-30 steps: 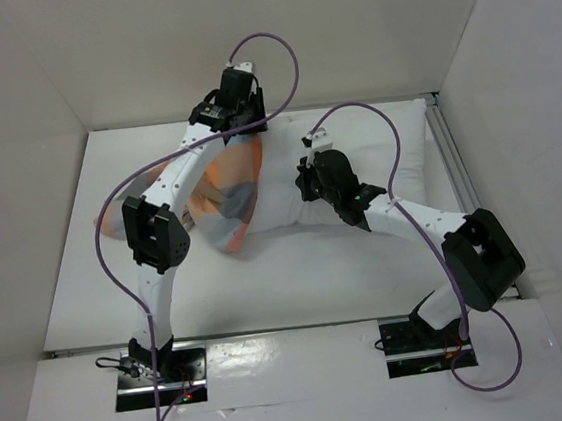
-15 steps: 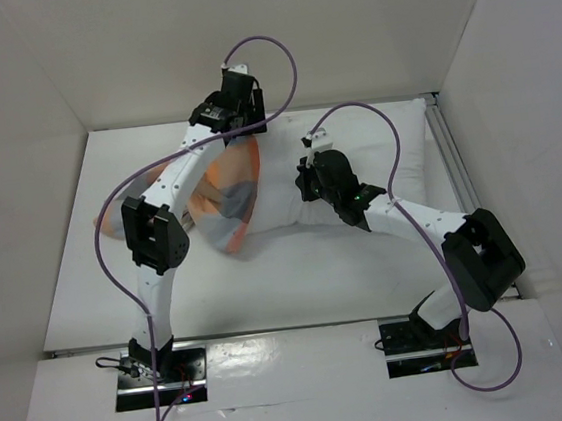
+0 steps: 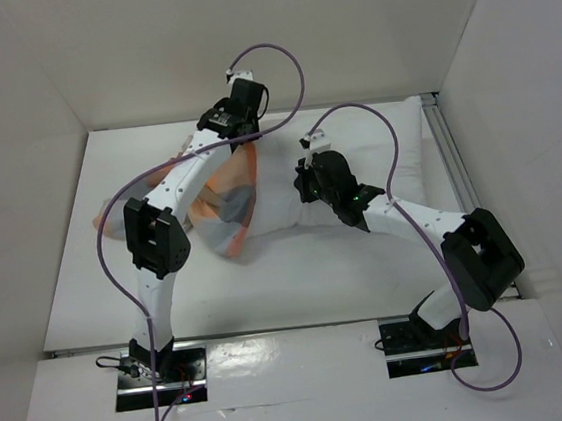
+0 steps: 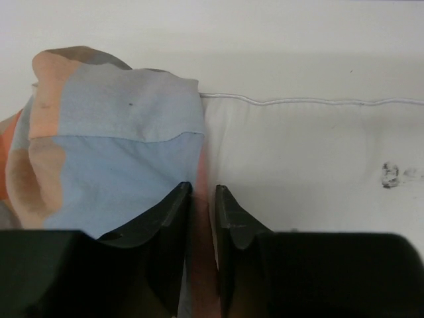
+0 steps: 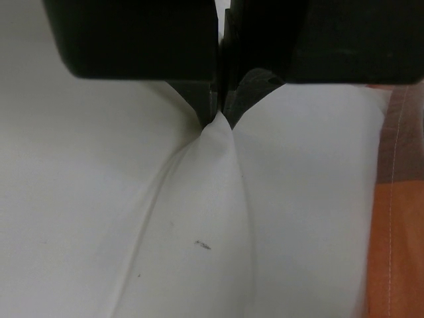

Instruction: Put the pillow into the pillowcase

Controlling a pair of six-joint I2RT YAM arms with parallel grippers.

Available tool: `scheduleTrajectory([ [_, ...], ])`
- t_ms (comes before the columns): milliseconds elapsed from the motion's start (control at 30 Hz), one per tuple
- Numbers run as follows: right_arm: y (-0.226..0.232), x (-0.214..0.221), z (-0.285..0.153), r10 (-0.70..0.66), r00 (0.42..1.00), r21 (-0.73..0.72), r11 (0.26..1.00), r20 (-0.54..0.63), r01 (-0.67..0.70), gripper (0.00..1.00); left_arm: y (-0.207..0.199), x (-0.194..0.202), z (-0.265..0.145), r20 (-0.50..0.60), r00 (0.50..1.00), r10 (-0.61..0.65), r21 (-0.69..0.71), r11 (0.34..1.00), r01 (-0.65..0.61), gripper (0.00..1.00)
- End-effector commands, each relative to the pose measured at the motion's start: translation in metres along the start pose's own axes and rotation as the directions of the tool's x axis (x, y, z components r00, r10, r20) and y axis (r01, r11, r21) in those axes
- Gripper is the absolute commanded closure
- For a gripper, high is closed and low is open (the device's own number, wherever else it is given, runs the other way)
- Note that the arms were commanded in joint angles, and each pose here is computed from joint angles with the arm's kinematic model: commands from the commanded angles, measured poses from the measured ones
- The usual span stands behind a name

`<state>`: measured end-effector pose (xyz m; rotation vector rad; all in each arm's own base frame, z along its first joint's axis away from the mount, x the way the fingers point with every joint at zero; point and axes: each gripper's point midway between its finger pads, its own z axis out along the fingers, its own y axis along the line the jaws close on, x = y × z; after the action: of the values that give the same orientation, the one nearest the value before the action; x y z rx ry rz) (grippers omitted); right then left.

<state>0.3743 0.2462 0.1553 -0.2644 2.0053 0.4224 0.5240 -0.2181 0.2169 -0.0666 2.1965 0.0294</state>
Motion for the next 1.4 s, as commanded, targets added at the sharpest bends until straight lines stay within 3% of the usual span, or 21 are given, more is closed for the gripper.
scheduleTrajectory([
  [0,0.015,0.031,-0.003,-0.03,0.993,-0.052,0.998,-0.118,0.024,1.0,0.023,-0.028,-0.035,0.063,0.997,-0.042,-0.05,0.998,0.045,0.66],
  [100,0.015,0.031,-0.003,-0.03,0.993,-0.052,0.998,-0.118,0.024,1.0,0.027,-0.043,-0.05,0.114,0.991,-0.065,-0.04,0.997,0.07,0.7],
  [133,0.015,0.031,-0.003,-0.03,0.993,-0.052,0.998,-0.118,0.024,1.0,0.025,-0.039,-0.048,0.1,0.993,-0.06,-0.032,0.997,0.064,0.8],
  [200,0.015,0.031,-0.003,-0.03,0.993,-0.052,0.998,-0.118,0.024,1.0,0.028,-0.047,-0.053,0.114,0.991,-0.074,-0.02,0.997,0.077,0.88],
  [233,0.015,0.031,-0.003,-0.03,0.993,-0.052,0.998,-0.118,0.024,1.0,0.028,-0.047,-0.053,0.114,0.991,-0.075,-0.02,0.997,0.077,1.0],
  [333,0.015,0.031,-0.003,-0.03,0.993,-0.052,0.998,-0.118,0.024,1.0,0.022,-0.045,-0.052,0.092,0.993,-0.079,0.03,0.997,0.077,1.0],
  [433,0.015,0.031,-0.003,-0.03,0.993,-0.052,0.998,-0.118,0.024,1.0,-0.007,-0.047,-0.058,0.072,0.995,-0.063,0.19,0.981,0.049,1.0],
  [533,0.024,0.024,-0.007,-0.031,0.996,-0.083,0.996,-0.087,0.024,1.0,-0.061,-0.056,-0.081,0.069,0.995,-0.065,0.497,0.868,0.022,1.0],
  [567,0.029,0.025,-0.009,-0.036,0.995,-0.103,0.994,-0.091,0.026,1.0,-0.086,-0.055,-0.098,0.035,0.997,-0.07,0.629,0.777,0.033,1.0],
  [633,0.042,0.007,-0.014,-0.022,0.999,-0.139,0.99,-0.039,0.016,1.0,-0.111,-0.056,-0.107,0.009,0.997,-0.07,0.735,0.676,0.041,1.0],
  [667,0.05,0.005,-0.018,-0.026,0.999,-0.157,0.987,-0.03,0.021,1.0,-0.132,-0.067,-0.134,0.009,0.997,-0.071,0.82,0.571,0.033,1.0],
  [767,0.068,-0.039,-0.04,0.017,0.995,-0.196,0.981,0.103,0.004,1.0,-0.157,-0.063,-0.154,-0.031,0.998,-0.052,0.898,0.437,0.051,1.0],
  [800,0.069,-0.052,-0.046,0.038,0.989,-0.197,0.98,0.144,-0.009,1.0,-0.167,-0.062,-0.169,-0.075,0.996,-0.056,0.938,0.334,0.089,1.0],
  [833,0.068,-0.07,-0.055,0.072,0.976,-0.198,0.98,0.207,-0.03,1.0,-0.168,-0.066,-0.185,-0.084,0.994,-0.067,0.957,0.272,0.1,1.0],
  [900,0.063,-0.083,-0.057,0.086,0.963,-0.17,0.985,0.256,-0.043,1.0,-0.178,-0.049,-0.2,-0.205,0.978,-0.048,0.966,0.152,0.21,1.0],
  [933,0.064,-0.1,-0.06,0.1,0.949,-0.17,0.984,0.298,-0.05,1.0,-0.184,-0.055,-0.211,-0.182,0.981,-0.063,0.977,0.1,0.188,1.0],
  [1067,0.06,-0.107,-0.049,0.103,0.944,-0.126,0.99,0.315,-0.066,1.0,-0.187,-0.074,-0.207,-0.219,0.971,-0.093,0.97,0.091,0.227,1.0],
  [1133,0.06,-0.112,-0.049,0.101,0.945,-0.113,0.991,0.311,-0.068,1.0,-0.179,-0.078,-0.173,-0.23,0.962,-0.145,0.948,0.189,0.255,1.0],
  [1200,0.056,-0.093,-0.037,0.069,0.965,-0.086,0.995,0.253,-0.049,1.0,-0.157,-0.073,-0.136,-0.245,0.954,-0.174,0.911,0.295,0.287,0.8],
  [1300,0.042,-0.077,-0.026,0.052,0.979,-0.034,0.998,0.196,-0.047,1.0,-0.132,-0.062,-0.114,-0.274,0.944,-0.183,0.881,0.346,0.323,0.51],
  [1367,0.032,-0.07,-0.021,0.048,0.984,-0.008,0.999,0.169,-0.047,1.0,-0.12,-0.065,-0.12,-0.243,0.955,-0.171,0.883,0.369,0.291,0.26],
])
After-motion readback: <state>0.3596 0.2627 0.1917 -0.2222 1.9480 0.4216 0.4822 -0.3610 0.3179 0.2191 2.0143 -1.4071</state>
